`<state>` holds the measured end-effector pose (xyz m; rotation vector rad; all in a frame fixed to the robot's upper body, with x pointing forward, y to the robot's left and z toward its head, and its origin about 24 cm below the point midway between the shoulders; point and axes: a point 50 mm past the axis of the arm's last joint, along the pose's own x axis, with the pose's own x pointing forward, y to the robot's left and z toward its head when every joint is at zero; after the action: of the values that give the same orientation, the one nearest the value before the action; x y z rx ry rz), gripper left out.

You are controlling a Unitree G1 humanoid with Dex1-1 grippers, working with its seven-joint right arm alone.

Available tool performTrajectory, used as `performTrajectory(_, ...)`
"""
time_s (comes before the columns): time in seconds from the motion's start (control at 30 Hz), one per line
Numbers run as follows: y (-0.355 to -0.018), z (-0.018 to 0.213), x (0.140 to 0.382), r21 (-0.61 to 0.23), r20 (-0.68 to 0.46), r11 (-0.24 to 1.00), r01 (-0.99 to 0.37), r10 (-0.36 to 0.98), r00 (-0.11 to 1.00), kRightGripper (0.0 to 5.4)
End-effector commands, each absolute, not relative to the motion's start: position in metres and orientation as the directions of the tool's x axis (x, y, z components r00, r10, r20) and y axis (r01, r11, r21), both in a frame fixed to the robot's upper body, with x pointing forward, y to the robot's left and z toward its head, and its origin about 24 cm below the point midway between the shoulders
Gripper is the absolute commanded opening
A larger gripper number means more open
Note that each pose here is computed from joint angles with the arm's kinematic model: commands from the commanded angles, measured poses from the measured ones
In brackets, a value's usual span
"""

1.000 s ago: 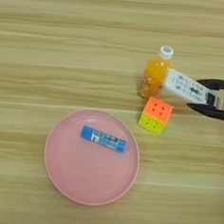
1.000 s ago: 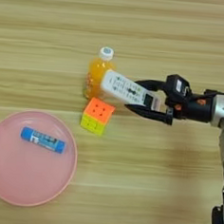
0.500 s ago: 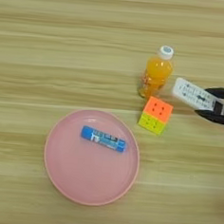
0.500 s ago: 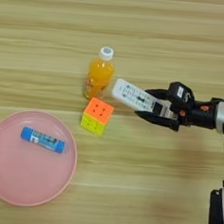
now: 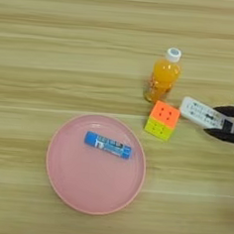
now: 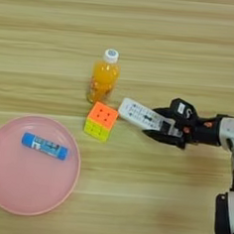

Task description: Move the objects on the table

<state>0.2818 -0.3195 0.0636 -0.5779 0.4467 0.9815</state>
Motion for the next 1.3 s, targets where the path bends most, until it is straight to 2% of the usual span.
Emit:
performTrajectory(0.03, -0.323, 0.093, 0.298, -0.380, -0.555, 0.427, -0.821, 0.604, 0.572, 2.90)
performTrajectory(0.6, -0.321, 0.075, 0.291, -0.352, -0.620, 0.398, -0.847, 0.579, 0.530, 2.90)
performTrajectory(0.67, -0.321, 0.074, 0.291, -0.349, -0.623, 0.397, -0.849, 0.579, 0.527, 3.27)
performTrajectory(0.93, -0.320, 0.076, 0.292, -0.352, -0.614, 0.402, -0.846, 0.583, 0.532, 4.06)
performTrajectory(1.3, -0.315, 0.105, 0.305, -0.402, -0.458, 0.442, -0.802, 0.661, 0.594, 5.15)
